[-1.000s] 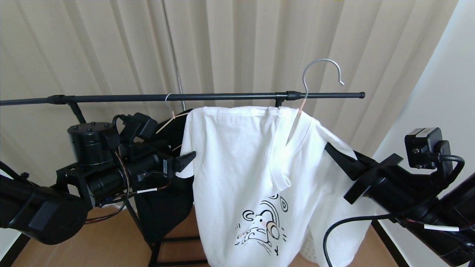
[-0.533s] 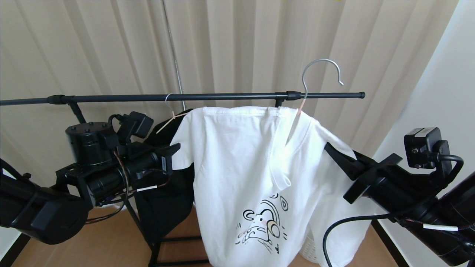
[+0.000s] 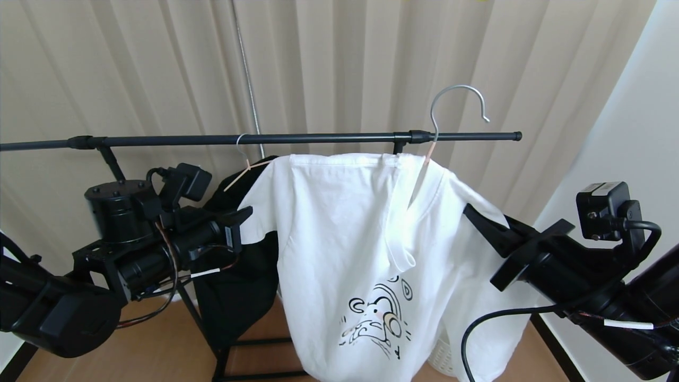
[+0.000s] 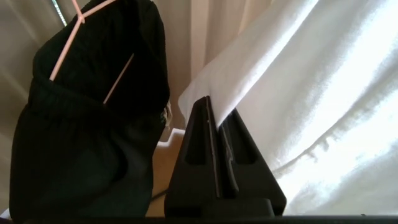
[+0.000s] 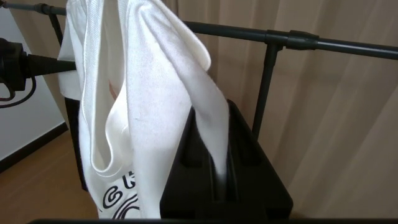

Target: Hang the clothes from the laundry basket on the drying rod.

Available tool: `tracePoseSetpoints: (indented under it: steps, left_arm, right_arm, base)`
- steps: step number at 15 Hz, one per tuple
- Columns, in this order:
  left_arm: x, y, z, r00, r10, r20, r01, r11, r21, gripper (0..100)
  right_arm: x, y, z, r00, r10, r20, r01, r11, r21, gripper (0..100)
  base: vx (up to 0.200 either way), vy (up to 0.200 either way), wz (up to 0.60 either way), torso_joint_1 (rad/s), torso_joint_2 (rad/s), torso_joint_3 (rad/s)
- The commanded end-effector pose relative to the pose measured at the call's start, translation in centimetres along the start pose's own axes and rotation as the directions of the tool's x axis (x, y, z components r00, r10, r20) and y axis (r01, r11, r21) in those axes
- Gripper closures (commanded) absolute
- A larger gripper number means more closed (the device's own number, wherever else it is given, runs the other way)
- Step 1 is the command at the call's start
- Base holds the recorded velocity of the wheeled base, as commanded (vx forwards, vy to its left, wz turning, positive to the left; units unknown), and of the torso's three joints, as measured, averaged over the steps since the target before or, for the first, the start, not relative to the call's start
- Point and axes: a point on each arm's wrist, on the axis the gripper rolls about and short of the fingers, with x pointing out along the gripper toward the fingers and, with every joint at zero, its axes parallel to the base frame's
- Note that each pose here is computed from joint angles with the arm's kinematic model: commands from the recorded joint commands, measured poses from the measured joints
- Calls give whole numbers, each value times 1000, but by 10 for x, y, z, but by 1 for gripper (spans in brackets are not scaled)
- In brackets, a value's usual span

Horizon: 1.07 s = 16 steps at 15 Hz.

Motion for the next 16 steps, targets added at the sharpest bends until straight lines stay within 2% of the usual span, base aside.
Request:
tracePoseSetpoints:
  steps: [1,6,9,16]
  left_arm:
    - [-2,2,-1,1000,9,5,-9,1000,1,100]
    - [-5,20,-4,998,60,-2,-60,998,-14,100]
    - [-6,21,-5,998,66,-7,-66,997,-42,100]
    - [-2,30,-15,996,89,-23,-90,995,-52,100]
  right_arm:
    - [0,0,1,1000,0,4,0,1000,0,100]
    - [1,0,0,1000,-2,0,2,1000,0,100]
    - [0,0,-1,1000,-2,-2,2,1000,1,100]
    - [1,0,-1,1000,-2,-2,2,1000,1,100]
  base:
    - [0,0,0,0,0,0]
    - [0,0,0,0,0,0]
    - [0,0,0,0,0,0]
    - [0,0,0,0,0,0]
